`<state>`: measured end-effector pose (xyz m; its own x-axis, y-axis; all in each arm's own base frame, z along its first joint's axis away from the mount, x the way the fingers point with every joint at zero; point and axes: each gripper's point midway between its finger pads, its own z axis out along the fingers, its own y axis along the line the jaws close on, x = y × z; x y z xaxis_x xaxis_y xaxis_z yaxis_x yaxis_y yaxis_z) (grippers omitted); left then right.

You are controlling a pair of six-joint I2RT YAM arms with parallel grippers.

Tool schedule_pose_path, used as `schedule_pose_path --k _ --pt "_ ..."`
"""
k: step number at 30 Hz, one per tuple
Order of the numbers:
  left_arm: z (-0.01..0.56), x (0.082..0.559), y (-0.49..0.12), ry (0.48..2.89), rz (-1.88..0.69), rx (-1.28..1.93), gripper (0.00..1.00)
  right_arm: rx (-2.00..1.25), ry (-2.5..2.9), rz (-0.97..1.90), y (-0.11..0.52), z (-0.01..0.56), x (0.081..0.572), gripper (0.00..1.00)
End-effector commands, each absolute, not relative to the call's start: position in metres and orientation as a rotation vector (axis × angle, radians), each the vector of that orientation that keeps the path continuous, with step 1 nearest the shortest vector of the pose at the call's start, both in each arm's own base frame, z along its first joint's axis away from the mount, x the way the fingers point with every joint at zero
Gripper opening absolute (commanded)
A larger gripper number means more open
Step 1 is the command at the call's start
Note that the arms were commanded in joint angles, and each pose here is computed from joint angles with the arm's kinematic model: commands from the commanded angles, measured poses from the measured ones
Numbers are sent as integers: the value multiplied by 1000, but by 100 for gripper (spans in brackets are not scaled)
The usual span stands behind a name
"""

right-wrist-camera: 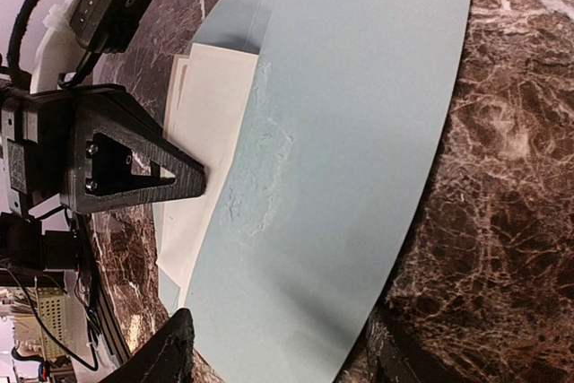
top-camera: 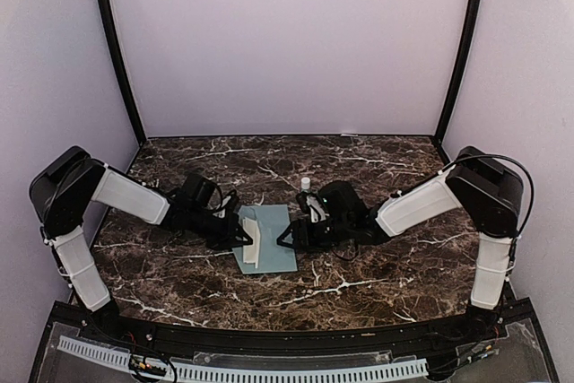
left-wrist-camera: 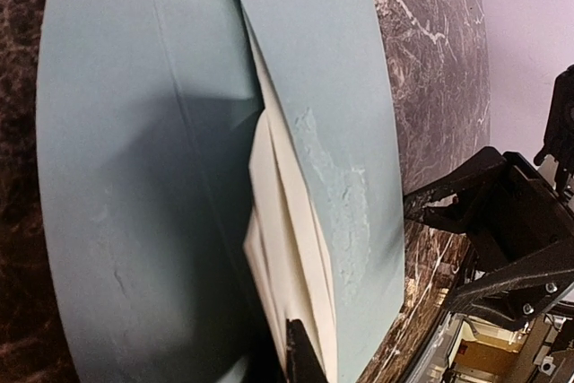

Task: Place the letter into the envelope and seal it
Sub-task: Place the letter in the envelope.

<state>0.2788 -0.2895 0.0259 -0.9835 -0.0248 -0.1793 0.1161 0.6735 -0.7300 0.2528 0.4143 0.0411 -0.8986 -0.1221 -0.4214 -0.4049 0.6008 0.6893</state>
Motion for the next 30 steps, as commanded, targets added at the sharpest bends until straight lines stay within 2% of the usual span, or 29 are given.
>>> schedule_pose_path --k 1,6,14,24,30 --pt "28 282 -298 2696 -1189 100 0 -458 2479 1223 422 48 249 62" --pt "27 285 -291 2704 -1091 114 1 -456 2470 1210 420 51 250 62" --pt "44 292 -276 2687 -930 173 19 -425 2473 1193 414 49 251 62" --pt "54 290 -255 2692 -779 183 51 -410 2467 1152 409 53 253 62" --pt "59 289 -259 2673 -818 197 59 -415 2455 1160 410 58 254 62"
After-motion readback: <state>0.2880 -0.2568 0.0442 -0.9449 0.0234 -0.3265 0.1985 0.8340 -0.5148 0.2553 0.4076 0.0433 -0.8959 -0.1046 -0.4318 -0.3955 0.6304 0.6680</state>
